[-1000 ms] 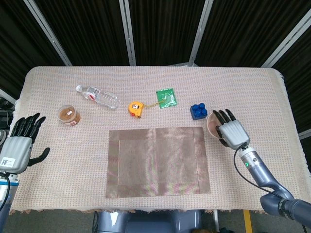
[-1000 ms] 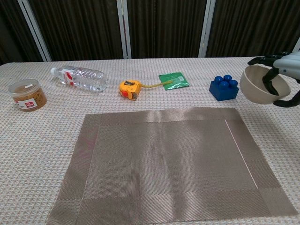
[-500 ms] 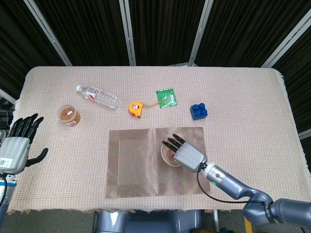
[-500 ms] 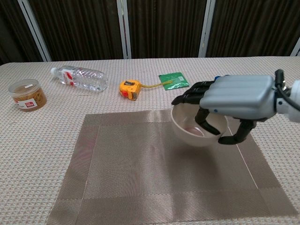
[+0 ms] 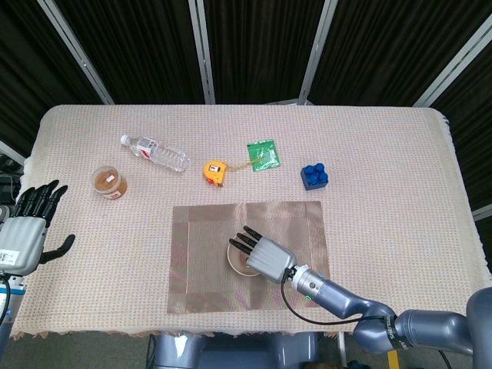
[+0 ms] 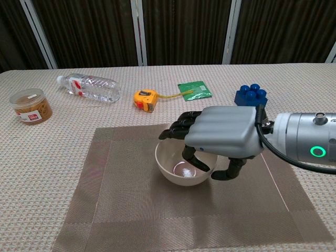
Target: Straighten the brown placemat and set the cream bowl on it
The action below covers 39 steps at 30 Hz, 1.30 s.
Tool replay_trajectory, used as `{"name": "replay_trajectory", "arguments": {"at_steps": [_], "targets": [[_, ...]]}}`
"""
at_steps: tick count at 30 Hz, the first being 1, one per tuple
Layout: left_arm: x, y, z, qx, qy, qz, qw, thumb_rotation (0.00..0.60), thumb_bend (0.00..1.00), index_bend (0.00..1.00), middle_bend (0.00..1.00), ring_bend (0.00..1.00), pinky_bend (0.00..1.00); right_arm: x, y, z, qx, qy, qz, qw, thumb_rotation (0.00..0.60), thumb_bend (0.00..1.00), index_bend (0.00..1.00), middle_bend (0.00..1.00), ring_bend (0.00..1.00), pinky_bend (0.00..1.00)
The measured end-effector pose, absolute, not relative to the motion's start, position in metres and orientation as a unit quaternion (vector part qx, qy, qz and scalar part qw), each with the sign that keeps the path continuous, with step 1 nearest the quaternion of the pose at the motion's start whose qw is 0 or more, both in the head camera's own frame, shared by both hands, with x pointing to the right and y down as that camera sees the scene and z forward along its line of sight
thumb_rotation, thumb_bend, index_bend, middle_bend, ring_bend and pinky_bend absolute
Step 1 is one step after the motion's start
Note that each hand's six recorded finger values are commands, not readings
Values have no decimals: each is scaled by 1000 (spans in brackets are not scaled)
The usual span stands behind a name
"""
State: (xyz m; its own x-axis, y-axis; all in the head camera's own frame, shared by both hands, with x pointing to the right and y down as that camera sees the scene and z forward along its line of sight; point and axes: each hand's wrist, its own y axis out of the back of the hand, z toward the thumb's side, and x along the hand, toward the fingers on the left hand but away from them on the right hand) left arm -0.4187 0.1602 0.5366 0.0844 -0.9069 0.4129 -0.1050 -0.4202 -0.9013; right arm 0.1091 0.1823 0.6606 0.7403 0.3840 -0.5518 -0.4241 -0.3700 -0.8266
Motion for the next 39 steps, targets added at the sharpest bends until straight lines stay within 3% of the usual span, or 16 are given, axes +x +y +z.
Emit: {"name": "replay_trajectory", "arguments": {"at_steps": [7,16,21,31,39], "targets": [[-420,160,537,-640,396,-550,364,600,336,0,0,0,0,119,179,642,-745,-19,369,555,600,112,0,0,0,0],[-415,164,536,-643,392,-545,369,600,337,0,0,0,0,179,163,598,-708,-84,394,580,600,111,0,0,0,0],[-413,167,535,-643,389,-544,373,600,337,0,0,0,0,228,156,578,-689,-139,403,586,600,111,0,0,0,0],[-406,173,535,-643,384,-542,381,600,337,0,0,0,0,364,158,566,-647,-212,471,560,600,111,0,0,0,0],[-404,179,537,-636,384,-548,384,600,336,0,0,0,0,433,175,558,-638,-301,512,491,600,111,0,0,0,0]]}}
